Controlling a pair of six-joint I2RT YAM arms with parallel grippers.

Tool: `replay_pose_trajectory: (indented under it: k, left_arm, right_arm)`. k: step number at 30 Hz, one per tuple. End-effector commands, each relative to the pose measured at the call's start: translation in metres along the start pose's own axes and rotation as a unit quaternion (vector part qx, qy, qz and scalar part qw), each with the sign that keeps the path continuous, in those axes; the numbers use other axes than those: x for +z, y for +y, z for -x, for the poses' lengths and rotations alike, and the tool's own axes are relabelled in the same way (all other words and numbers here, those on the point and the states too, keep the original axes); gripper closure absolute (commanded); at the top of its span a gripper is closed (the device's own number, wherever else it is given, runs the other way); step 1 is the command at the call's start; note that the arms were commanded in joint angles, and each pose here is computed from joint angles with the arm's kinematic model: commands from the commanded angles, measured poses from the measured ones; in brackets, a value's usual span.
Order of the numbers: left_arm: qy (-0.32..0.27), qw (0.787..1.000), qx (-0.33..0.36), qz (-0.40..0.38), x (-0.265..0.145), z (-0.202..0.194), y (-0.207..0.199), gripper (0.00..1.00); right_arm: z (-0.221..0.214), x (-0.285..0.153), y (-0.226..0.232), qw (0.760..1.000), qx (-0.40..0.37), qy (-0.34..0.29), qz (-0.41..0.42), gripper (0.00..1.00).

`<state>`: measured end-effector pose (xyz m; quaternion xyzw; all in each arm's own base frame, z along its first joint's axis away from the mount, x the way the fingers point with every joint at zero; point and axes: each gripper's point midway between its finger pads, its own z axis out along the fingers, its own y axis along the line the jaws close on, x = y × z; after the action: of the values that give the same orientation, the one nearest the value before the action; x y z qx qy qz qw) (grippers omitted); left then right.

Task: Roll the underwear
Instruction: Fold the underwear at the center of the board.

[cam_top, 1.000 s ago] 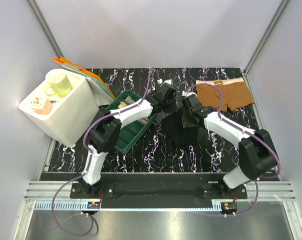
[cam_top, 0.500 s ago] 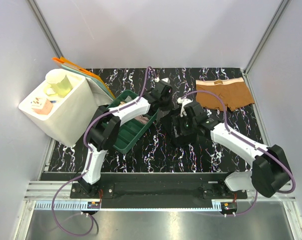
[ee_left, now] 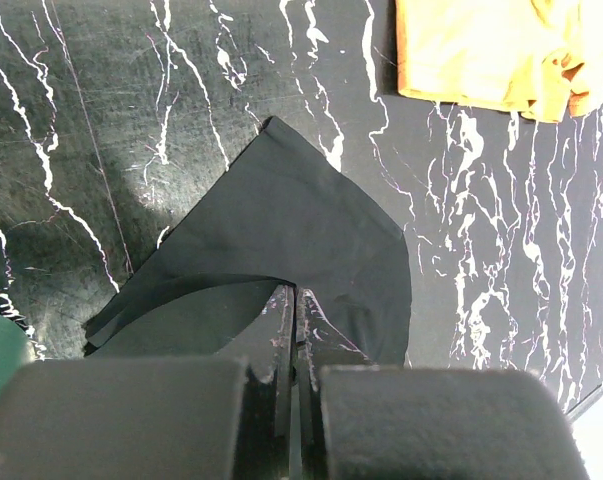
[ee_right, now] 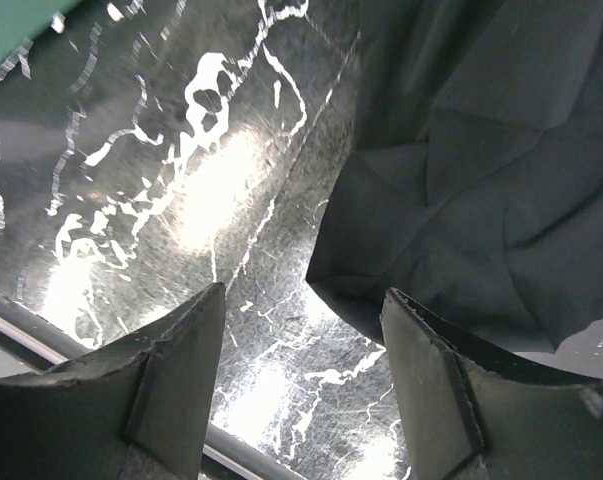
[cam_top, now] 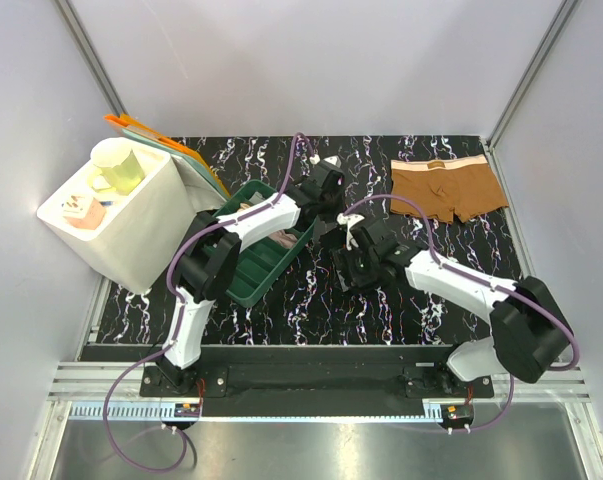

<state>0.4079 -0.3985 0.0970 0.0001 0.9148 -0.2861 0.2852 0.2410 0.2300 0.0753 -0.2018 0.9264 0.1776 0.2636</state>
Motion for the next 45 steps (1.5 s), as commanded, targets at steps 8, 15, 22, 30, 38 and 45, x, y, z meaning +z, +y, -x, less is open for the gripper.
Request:
replay_pose_trajectory:
  k: [8, 15, 22, 30, 38, 45]
  left_arm:
    - [-0.019, 0.999, 0.007, -0.03, -0.003, 0.019, -0.016, 1.0]
    - [-0.018, 0.999, 0.008, -0.033, -0.005, 0.02, -0.018, 1.0]
    - [-0.019, 0.999, 0.009, -0.031, -0.006, 0.021, -0.018, 1.0]
    - [-0.023, 0.999, 0.009, -0.029, -0.007, 0.024, -0.016, 1.0]
    - [-0.024, 0.999, 0.012, -0.028, -0.009, 0.025, -0.016, 1.0]
    - [-0.031, 0.999, 0.013, -0.02, -0.007, 0.028, -0.011, 1.0]
  right_arm:
    - [-0.009, 0.021, -0.003, 0.999, 0.027, 0.02, -0.022, 0.36]
    - [-0.025, 0.024, -0.012, 0.996, 0.06, 0.043, -0.047, 0.44]
    - [-0.042, 0.028, -0.014, 0.991, 0.096, 0.069, -0.06, 0.5]
    - [-0.058, 0.029, -0.021, 0.985, 0.127, 0.085, -0.085, 0.55]
    - [-0.059, 0.026, -0.022, 0.981, 0.147, 0.083, -0.094, 0.67]
    - [-0.042, 0.007, -0.024, 0.979, 0.17, 0.038, -0.104, 0.84]
